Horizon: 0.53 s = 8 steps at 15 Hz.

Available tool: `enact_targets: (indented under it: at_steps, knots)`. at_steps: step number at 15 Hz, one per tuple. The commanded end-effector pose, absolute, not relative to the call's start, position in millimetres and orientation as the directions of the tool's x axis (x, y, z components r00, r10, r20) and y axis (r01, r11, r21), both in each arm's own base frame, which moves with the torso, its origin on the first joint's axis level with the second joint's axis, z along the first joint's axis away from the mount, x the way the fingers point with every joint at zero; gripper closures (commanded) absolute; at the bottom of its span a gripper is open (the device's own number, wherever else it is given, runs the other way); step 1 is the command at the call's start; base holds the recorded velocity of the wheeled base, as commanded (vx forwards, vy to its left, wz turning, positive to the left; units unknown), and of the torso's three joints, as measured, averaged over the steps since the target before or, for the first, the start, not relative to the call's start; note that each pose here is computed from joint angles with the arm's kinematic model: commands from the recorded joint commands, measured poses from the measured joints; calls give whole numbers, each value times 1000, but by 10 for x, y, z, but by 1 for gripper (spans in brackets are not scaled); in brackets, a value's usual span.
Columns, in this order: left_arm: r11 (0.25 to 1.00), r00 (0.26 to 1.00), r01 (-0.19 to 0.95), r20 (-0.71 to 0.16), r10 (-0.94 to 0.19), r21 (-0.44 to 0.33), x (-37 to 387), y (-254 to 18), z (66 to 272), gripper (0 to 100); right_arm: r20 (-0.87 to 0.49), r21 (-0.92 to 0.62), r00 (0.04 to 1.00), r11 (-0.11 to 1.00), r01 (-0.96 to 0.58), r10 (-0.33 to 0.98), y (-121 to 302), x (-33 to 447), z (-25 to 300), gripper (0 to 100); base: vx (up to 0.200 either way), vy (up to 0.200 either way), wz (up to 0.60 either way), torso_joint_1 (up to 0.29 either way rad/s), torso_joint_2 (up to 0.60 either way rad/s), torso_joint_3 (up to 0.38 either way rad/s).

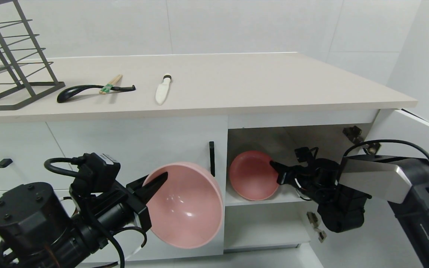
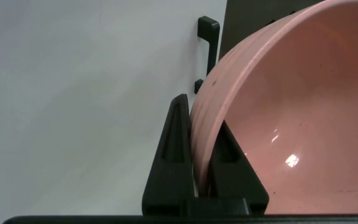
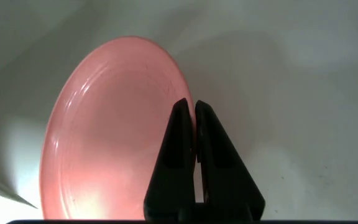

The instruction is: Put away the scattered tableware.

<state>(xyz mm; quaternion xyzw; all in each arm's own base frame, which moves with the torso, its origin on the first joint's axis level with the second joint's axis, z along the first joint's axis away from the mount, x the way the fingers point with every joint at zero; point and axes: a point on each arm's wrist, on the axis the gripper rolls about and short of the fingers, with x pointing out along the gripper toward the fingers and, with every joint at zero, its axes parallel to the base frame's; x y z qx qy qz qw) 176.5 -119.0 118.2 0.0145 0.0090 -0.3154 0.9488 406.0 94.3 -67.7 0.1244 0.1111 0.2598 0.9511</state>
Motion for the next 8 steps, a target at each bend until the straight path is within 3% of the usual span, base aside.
enact_targets:
  at_steps: [1,5,6,8]
  knots:
    - [801,801,598,-26,-598,22,1772,-1195,1180,100,-131,305,860,845,-439,494,972,4113,-695,100,0,0,0,0,0,0]
    - [798,799,601,-26,-600,48,1781,-1205,1178,100,-118,307,876,856,-415,467,997,4170,-735,100,0,0,0,0,0,0]
    - [798,799,601,-23,-600,55,1786,-1208,1183,100,-118,307,876,856,-415,467,997,4170,-735,0,0,0,0,0,0,0]
    - [795,797,603,-23,-603,62,1786,-1216,1183,100,-108,305,879,857,-416,465,1004,4205,-752,0,0,0,0,0,0,0]
